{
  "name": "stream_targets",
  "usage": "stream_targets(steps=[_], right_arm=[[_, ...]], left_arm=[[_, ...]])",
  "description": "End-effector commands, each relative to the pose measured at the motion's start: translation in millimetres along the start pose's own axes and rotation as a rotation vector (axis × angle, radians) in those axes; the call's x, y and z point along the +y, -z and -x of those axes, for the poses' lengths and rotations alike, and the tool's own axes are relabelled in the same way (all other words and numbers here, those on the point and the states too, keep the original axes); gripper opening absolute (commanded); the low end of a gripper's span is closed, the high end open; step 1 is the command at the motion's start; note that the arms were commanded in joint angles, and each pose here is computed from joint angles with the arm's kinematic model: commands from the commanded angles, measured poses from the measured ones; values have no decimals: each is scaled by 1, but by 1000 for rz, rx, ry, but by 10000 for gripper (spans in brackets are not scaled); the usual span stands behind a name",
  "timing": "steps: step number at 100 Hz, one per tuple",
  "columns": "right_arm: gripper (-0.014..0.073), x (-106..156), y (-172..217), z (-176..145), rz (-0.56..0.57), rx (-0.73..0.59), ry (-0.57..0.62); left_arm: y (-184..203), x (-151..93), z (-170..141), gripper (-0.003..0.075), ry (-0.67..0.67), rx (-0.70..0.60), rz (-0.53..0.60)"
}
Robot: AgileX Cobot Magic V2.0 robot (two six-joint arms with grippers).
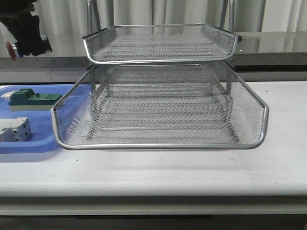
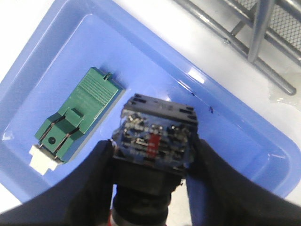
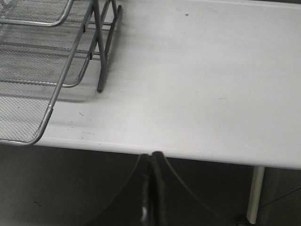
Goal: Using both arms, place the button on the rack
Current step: 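Lift the push button out of the blue bin with the left gripper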
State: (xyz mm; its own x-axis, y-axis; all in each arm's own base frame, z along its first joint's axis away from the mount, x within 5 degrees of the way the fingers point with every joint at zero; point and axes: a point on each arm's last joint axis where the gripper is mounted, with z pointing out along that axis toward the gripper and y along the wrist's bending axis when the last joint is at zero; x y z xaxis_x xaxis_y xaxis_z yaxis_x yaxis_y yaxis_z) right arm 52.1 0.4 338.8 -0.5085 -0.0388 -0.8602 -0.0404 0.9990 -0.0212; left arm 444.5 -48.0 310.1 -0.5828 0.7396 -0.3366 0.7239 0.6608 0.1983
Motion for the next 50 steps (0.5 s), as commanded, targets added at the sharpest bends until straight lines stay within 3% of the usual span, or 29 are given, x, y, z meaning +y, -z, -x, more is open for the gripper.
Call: stream_targets(steps=[1,21,50], right_arm=[[-69,-1,5,13,-12,-87,7],[-69,-1,5,13,-12,-87,7],[-69,-1,5,13,-12,-87,7]], left_arm=[[53,-13,2,-12,-1,-69,31],[91,-48,0,-12,-52,-108,36],[125,-119,11,-13,-163,-171,-17]])
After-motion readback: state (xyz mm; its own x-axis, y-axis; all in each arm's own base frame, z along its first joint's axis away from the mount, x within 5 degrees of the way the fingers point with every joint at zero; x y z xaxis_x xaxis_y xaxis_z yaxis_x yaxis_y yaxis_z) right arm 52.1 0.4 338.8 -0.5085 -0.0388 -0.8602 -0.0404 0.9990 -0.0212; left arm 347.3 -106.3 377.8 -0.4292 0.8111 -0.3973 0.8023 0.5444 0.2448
